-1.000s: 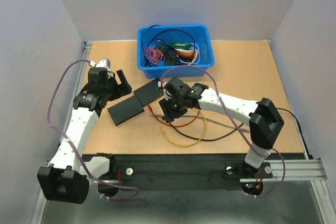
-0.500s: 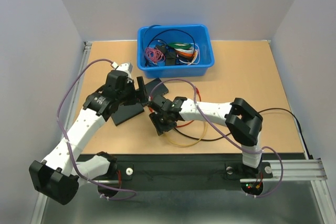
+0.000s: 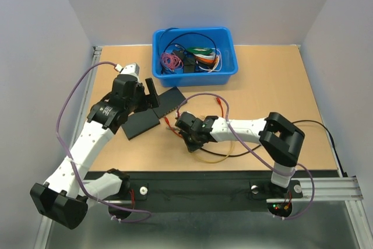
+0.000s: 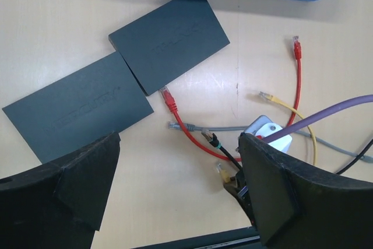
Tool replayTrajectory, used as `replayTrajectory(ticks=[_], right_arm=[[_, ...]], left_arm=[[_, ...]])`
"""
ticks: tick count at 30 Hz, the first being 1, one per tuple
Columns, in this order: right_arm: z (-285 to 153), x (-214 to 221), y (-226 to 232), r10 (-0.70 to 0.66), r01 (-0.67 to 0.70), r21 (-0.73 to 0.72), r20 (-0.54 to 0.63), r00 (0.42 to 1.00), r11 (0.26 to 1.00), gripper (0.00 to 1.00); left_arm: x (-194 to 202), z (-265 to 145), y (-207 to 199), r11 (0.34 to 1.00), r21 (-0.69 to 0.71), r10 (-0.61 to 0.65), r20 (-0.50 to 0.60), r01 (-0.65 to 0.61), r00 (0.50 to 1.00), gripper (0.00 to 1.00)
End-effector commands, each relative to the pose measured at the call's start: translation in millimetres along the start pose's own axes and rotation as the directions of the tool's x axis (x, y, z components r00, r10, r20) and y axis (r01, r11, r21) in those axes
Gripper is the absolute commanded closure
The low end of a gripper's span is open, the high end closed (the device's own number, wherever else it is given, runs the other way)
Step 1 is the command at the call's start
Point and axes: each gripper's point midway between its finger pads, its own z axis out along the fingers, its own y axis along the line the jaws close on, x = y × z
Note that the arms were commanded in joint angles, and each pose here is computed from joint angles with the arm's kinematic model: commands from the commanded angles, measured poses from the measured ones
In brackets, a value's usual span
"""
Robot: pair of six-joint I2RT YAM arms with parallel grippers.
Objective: Insert the plug into the switch port
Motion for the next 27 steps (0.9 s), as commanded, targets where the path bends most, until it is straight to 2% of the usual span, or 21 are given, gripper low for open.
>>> replayTrajectory(ticks=[1,5,8,11,12,15,16,18,20,21,25,27], right_arm=[[-17.7,-14.2,4.7,-0.042,0.047,-0.049,0.096,0.994,0.998,0.99],[-66.4,-57.5,21.9,-0.088,0.121,-0.113,0.264,0.96,0.986,0.99],[-106.3,-92.4,34.1,-0.077,0.149,-0.158,0.387,0.919,0.976,1.0],[-148.6,-119.5,42.1,0.009,0.15,-0.307,0.462,0.887,0.94,0.99],[-166.5,-126.6,40.7,0.057,0.147,-0.387,0.469,0.881,0.91,0.99],[-194.9,-148.3,30.2,0.143,0.159,-0.502,0.509,0.849,0.85,1.0],[-208.4,-148.2,35.0,0.161,0.18,-0.568,0.497,0.853,0.803,1.0],[-228.9,-156.0,37.5,0.194,0.214,-0.658,0.489,0.85,0.722,1.0],[-240.4,-165.8,39.6,0.214,0.243,-0.699,0.498,0.841,0.672,0.99],[-255.6,-167.5,48.8,0.224,0.273,-0.744,0.492,0.841,0.61,0.99],[-279.7,-174.2,63.5,0.256,0.301,-0.817,0.466,0.847,0.491,1.0],[-291.1,-180.0,66.7,0.274,0.333,-0.82,0.491,0.827,0.465,1.0]], left_arm=[[-11.9,-8.2,-6.1,0.998,0.032,-0.058,0.061,0.056,0.996,0.06],[-20.7,-14.7,-13.8,0.994,0.071,-0.085,0.081,0.079,0.993,0.01],[-30.5,-23.2,-32.0,0.982,0.173,-0.096,0.085,0.08,0.992,0.02],[-43.9,-40.2,-56.6,0.945,0.316,-0.122,0.105,0.084,0.987,0.12],[-45.5,-53.2,-69.3,0.916,0.394,-0.122,0.103,0.072,0.987,0.14],[-58.8,-82.0,-96.0,0.83,0.557,-0.146,0.147,0.04,0.978,0.17],[-61.2,-97.5,-113.1,0.762,0.647,-0.13,0.156,-0.002,0.979,0.17],[-60.2,-109.6,-123.1,0.711,0.702,-0.115,0.153,-0.027,0.981,0.19],[-61.2,-114.4,-126.7,0.694,0.718,-0.099,0.157,-0.044,0.983,0.23],[-62.0,-120.3,-132.1,0.665,0.744,-0.082,0.162,-0.067,0.983,0.25],[-66.1,-127.5,-143.0,0.616,0.782,-0.053,0.163,-0.096,0.985,0.3],[-69.8,-126.9,-145.1,0.613,0.783,-0.051,0.17,-0.103,0.984,0.34]])
